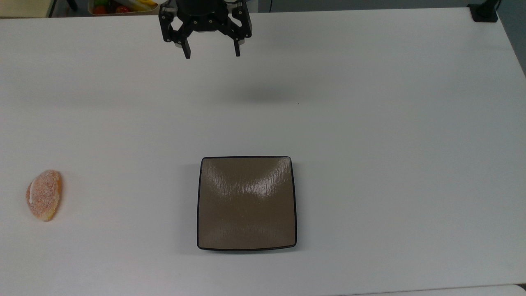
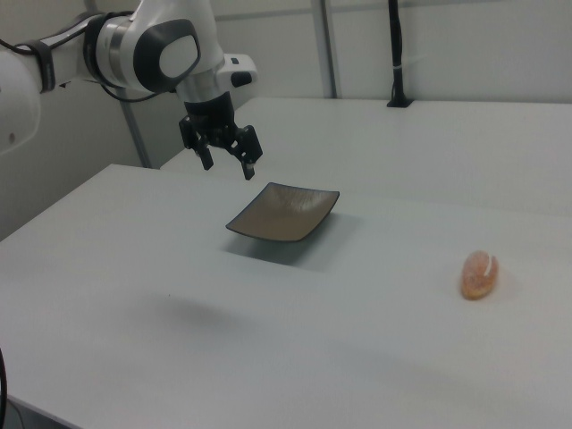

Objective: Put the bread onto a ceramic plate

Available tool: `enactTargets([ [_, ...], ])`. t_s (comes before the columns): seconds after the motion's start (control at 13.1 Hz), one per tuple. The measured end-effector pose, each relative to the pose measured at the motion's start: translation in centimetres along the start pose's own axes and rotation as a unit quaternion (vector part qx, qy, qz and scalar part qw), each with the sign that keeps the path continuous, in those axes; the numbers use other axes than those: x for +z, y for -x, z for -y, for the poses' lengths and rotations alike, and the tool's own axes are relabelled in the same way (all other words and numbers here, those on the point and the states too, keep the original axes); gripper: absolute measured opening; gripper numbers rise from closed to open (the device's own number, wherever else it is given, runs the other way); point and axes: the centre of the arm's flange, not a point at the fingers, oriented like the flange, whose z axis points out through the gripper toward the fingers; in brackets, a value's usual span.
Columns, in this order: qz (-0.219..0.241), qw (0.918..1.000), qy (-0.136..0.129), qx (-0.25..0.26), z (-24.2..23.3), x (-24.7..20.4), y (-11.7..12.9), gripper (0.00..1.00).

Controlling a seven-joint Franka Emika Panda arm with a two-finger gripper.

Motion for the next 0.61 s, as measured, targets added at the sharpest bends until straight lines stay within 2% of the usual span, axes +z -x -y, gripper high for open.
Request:
enactTargets([
  [0.61, -0.006, 1.0000, 0.001, 0.001, -0.22, 0.02, -0.20, 1.00],
])
